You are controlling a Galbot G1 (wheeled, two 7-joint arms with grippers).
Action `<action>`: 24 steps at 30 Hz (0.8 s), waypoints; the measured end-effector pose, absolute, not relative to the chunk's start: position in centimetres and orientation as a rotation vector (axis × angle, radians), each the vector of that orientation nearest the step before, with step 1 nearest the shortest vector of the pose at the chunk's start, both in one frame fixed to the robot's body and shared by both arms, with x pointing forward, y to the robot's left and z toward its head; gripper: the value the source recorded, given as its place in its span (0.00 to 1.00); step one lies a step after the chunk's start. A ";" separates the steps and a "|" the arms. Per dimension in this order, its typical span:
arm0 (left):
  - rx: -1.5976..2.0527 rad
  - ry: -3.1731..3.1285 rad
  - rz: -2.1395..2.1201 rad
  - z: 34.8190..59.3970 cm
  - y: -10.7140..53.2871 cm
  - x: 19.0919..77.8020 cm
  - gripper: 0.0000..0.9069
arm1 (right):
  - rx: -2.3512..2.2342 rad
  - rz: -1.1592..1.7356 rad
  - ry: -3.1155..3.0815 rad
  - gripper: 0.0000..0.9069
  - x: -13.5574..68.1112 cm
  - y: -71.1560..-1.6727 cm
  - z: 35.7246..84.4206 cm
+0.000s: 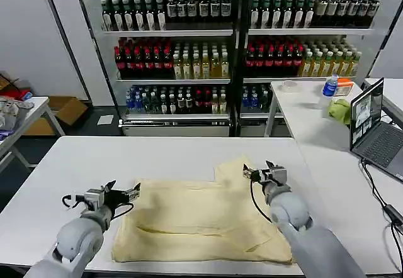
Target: Fold and organize the clothes.
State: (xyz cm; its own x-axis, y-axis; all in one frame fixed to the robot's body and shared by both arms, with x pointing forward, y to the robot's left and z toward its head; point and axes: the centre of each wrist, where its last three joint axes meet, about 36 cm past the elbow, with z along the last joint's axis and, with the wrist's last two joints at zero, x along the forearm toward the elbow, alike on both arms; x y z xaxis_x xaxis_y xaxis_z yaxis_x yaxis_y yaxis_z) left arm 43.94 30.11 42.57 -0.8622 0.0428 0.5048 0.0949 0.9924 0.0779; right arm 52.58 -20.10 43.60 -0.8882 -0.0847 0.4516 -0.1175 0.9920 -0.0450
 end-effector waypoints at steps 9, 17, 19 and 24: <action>-0.106 -2.571 -0.117 41.0 29.3 47.1 1.00 | 0.135 0.070 -2.623 1.00 56.3 -18.6 42.4; -0.098 -2.545 -0.098 40.0 29.1 48.4 1.00 | 0.131 0.043 -2.584 1.00 58.4 -17.9 41.5; -0.100 -2.541 -0.093 39.8 29.0 48.5 0.20 | 0.130 0.035 -2.571 1.00 58.7 -17.8 41.1; -0.114 -2.538 -0.082 39.6 28.8 48.6 0.01 | 0.129 0.017 -2.547 0.33 59.1 -17.7 40.3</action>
